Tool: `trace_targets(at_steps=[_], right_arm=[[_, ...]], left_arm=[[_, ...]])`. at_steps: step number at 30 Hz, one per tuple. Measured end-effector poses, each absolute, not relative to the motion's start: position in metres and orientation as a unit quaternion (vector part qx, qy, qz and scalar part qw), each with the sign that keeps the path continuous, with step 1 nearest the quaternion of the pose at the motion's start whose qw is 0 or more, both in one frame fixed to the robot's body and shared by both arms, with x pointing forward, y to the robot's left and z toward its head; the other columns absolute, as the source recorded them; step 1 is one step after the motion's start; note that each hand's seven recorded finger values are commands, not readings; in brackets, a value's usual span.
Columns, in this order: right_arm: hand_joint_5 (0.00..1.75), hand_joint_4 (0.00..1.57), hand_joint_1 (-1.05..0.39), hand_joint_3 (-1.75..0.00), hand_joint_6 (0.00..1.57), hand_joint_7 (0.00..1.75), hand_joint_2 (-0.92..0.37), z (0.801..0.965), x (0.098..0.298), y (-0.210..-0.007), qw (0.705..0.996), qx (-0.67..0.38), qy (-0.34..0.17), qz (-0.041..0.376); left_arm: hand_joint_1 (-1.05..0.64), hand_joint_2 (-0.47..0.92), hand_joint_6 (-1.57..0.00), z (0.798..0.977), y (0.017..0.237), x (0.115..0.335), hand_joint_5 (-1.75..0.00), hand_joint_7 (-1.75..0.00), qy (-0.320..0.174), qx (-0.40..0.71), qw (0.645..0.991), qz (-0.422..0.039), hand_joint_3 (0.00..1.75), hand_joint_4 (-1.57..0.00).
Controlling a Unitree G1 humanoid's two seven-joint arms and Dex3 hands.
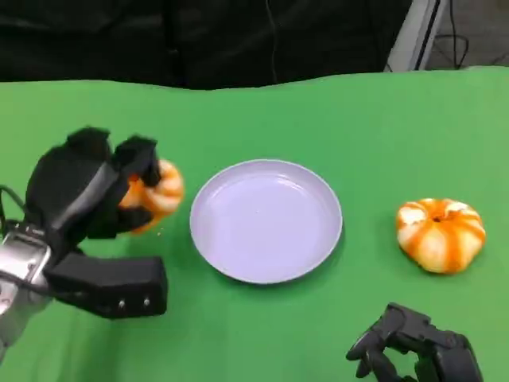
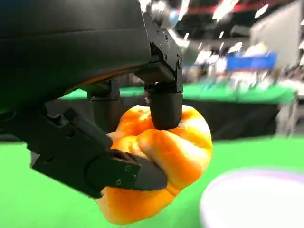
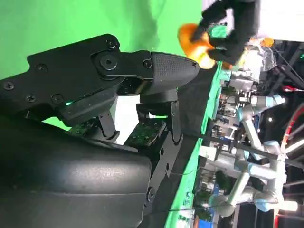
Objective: Grasp the bread from the table and place it into the plate.
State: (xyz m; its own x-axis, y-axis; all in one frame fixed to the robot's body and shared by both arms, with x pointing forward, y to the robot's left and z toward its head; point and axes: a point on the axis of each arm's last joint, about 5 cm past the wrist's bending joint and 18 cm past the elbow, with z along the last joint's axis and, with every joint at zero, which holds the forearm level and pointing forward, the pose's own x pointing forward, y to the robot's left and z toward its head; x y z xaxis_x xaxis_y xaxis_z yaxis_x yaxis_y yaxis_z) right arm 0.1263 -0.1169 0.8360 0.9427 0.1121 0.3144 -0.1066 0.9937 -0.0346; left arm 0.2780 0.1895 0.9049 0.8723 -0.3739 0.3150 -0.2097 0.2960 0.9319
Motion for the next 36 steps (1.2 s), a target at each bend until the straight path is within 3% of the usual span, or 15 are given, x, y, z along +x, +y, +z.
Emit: trace_targets(at_steps=[15,16,20,25,36], right_arm=[[1.58,0.80,-0.68,-0.45,0.86,1.24,-0.92,0.836,0.126,-0.117,0.986,-0.009,-0.159,0.055],[1.57,0.80,-0.68,-0.45,0.87,1.24,-0.92,0.836,0.126,-0.117,0.986,-0.009,-0.159,0.055],[1.57,0.80,-0.68,-0.46,0.87,1.24,-0.92,0.836,0.126,-0.117,0.986,-0.008,-0.159,0.054],[1.57,0.81,-0.68,-0.44,0.87,1.23,-0.92,0.835,0.124,-0.116,0.986,-0.004,-0.156,0.053],[1.55,0.82,-0.69,-0.44,0.88,1.21,-0.92,0.836,0.124,-0.116,0.986,-0.003,-0.157,0.052]], left_arm=[[-0.13,0.43,-0.65,0.903,0.192,0.274,-1.75,-1.75,-0.230,0.595,0.768,-0.058,1.10,-0.85],[-0.15,0.41,-0.71,0.903,0.192,0.274,-1.75,-1.74,-0.230,0.595,0.768,-0.058,1.21,-0.93],[-0.16,0.37,-0.75,0.919,0.155,0.275,-1.75,-1.74,-0.256,0.512,0.816,-0.080,1.30,-0.98],[-0.15,0.36,-0.75,0.932,0.123,0.279,-1.75,-1.75,-0.273,0.465,0.835,-0.111,1.28,-0.98],[-0.17,0.42,-0.76,0.918,0.097,0.281,-1.75,-1.75,-0.234,0.449,0.847,-0.159,1.29,-0.98]])
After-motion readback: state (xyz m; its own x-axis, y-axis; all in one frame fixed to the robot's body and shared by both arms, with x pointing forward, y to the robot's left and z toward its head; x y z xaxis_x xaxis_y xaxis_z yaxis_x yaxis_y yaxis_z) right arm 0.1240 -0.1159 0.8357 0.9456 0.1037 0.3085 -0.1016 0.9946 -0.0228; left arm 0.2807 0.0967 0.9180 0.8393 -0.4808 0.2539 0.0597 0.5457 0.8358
